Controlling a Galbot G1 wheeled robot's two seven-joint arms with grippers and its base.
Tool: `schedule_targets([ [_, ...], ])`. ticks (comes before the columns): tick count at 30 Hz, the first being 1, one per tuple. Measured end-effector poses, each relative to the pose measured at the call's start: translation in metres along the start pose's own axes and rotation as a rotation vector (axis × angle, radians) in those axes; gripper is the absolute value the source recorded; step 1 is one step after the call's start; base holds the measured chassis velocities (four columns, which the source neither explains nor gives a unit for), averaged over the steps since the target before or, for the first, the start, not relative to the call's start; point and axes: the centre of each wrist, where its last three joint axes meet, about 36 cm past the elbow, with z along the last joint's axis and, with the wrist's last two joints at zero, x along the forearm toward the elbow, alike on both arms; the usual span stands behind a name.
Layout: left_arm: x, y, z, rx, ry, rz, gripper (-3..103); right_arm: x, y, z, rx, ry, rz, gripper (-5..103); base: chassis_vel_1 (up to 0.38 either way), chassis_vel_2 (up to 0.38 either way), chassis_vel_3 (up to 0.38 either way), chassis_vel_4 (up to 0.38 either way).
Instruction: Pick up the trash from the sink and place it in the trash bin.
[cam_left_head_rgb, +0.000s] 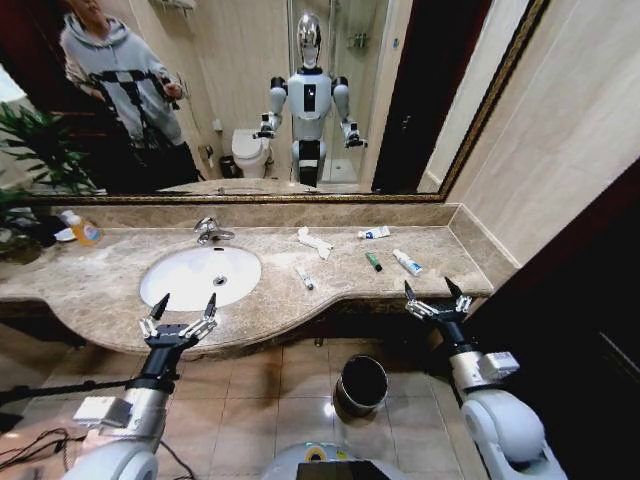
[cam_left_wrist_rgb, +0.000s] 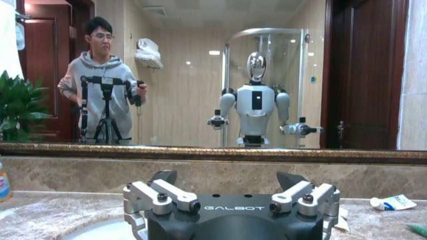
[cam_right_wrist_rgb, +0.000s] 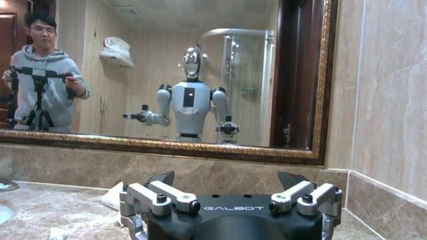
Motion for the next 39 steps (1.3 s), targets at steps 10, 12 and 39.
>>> schedule_targets([
  [10, 0.000, 0.000, 0.000, 0.000, 0.000, 0.000, 100, -0.002, -0.002, 0.004, 0.011, 0.015, -0.035, 100, 0.000, 0.000, 0.000, 0.000],
  [12, 0.000, 0.000, 0.000, 0.000, 0.000, 0.000, 100, -0.002, -0.002, 0.004, 0.012, 0.017, -0.040, 100, 0.000, 0.000, 0.000, 0.000],
  [39, 0.000, 0.000, 0.000, 0.000, 0.000, 0.000, 100, -0.110, -0.064, 0.056, 0.023, 0.168, -0.080, 100, 0.000, 0.000, 0.000, 0.000],
])
